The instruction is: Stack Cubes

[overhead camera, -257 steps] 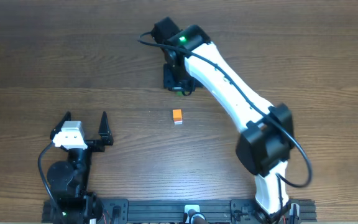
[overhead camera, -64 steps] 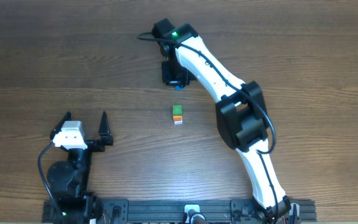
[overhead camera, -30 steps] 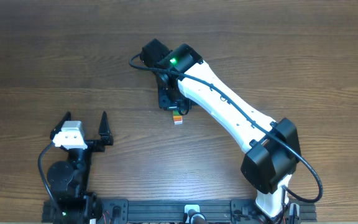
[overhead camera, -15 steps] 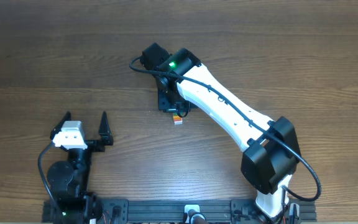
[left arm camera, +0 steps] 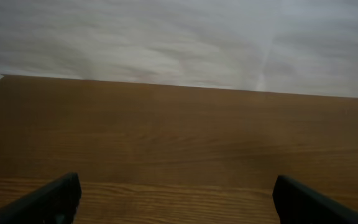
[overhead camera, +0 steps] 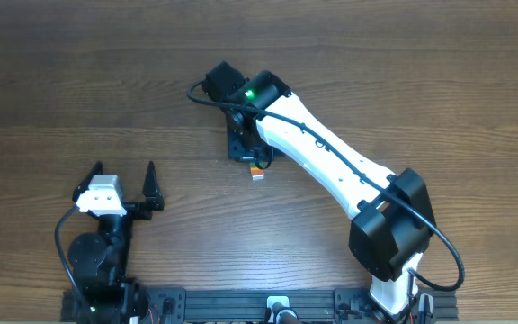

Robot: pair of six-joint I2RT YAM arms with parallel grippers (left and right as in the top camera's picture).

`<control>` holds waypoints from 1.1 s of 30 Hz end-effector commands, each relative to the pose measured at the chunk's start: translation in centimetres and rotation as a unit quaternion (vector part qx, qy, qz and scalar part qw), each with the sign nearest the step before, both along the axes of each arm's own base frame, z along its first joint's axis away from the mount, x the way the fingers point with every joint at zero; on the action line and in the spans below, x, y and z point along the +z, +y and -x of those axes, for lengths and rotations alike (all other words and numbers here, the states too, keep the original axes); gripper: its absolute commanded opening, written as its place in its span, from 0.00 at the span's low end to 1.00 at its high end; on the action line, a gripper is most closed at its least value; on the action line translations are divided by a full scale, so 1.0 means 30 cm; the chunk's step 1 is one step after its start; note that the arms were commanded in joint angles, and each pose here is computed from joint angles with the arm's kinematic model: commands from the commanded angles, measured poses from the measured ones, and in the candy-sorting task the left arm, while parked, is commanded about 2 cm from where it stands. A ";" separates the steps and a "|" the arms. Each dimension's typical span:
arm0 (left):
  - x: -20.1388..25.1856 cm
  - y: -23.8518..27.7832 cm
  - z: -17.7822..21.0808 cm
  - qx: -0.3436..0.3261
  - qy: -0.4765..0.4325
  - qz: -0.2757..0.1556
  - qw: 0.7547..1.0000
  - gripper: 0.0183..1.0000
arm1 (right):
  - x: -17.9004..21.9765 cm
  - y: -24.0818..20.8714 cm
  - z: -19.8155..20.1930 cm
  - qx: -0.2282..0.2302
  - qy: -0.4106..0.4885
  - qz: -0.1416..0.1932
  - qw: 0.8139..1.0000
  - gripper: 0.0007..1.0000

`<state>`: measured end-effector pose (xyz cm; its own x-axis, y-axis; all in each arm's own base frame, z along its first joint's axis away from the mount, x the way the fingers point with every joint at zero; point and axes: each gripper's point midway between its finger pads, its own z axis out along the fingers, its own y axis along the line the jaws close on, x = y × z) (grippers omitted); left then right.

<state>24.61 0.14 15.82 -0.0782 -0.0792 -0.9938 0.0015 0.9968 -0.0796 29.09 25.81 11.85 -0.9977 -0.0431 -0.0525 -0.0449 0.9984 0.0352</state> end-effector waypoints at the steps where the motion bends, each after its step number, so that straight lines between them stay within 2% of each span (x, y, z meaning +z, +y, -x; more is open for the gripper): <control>1: -0.005 0.009 0.000 0.007 -0.001 0.007 1.000 1.00 | 0.020 -0.001 0.018 -0.002 -0.004 -0.008 1.000 0.01; 18: -0.005 0.009 0.000 0.007 -0.001 0.007 1.000 1.00 | 0.020 0.000 0.012 -0.003 -0.006 -0.009 1.000 0.02; 33: -0.005 0.009 0.000 0.007 -0.001 0.007 1.000 1.00 | 0.012 -0.003 0.014 -0.003 -0.004 -0.008 1.000 0.18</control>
<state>24.61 0.14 15.82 -0.0782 -0.0792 -0.9938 0.0015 0.9968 -0.0796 29.00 25.73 11.42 -0.9979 -0.0436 -0.0484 -0.0452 0.9985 0.0318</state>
